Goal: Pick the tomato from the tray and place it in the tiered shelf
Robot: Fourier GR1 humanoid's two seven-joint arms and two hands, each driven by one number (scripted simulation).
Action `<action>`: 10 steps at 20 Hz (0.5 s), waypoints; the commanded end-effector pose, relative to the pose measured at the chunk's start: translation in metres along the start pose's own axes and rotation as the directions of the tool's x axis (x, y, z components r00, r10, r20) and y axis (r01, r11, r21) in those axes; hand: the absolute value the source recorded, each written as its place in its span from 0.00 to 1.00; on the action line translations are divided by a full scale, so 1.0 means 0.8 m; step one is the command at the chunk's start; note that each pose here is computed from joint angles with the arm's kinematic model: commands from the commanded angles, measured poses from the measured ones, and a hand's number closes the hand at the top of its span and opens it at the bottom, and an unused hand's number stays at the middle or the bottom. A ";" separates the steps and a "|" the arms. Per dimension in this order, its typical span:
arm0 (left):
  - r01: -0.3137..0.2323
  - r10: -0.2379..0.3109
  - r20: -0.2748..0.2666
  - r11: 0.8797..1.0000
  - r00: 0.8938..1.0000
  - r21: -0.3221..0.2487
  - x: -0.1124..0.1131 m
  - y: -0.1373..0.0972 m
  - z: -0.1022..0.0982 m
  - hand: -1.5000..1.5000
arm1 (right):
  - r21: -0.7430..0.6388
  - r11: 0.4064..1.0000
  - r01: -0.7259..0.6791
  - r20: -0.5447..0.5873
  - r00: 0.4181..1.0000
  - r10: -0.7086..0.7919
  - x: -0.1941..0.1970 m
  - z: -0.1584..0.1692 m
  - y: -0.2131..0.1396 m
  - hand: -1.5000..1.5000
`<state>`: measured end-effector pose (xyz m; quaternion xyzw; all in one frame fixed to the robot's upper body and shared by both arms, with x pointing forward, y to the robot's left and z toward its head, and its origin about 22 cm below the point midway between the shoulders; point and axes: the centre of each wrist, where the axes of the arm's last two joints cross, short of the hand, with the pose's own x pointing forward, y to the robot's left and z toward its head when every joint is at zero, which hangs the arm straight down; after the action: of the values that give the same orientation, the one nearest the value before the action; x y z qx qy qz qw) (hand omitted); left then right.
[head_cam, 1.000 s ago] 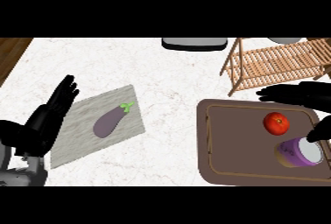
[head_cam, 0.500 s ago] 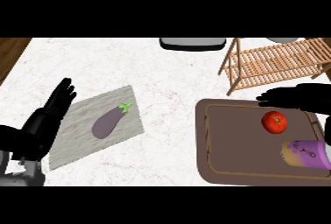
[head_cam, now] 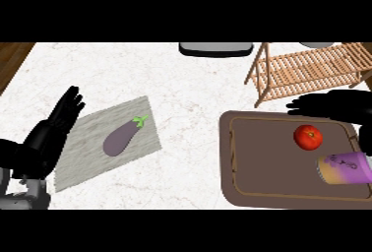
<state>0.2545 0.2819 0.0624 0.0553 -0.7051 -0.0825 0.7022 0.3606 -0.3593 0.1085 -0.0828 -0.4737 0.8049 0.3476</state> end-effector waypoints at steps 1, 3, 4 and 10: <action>0.003 -0.003 0.008 1.000 1.000 0.001 0.013 0.014 0.009 0.50 | 0.055 0.997 0.047 -0.006 0.999 -0.046 -0.008 -0.022 0.006 0.00; -0.001 0.001 0.003 1.000 1.000 -0.004 0.008 0.011 0.012 0.50 | 0.057 0.998 0.037 0.009 0.999 -0.038 -0.013 -0.009 0.038 0.00; -0.004 0.004 -0.010 1.000 1.000 0.001 -0.015 0.007 0.002 0.50 | 0.077 0.996 0.047 0.019 0.999 -0.049 -0.001 -0.034 0.026 0.00; 0.003 -0.003 0.004 1.000 1.000 0.003 0.018 -0.026 -0.013 0.50 | 0.092 0.995 0.040 -0.002 0.999 -0.040 -0.024 -0.045 0.043 0.00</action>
<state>0.2555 0.2780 0.0633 0.0553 -0.7046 -0.0842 0.7024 0.3705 -0.3611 0.0804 -0.0887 -0.4374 0.8212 0.3556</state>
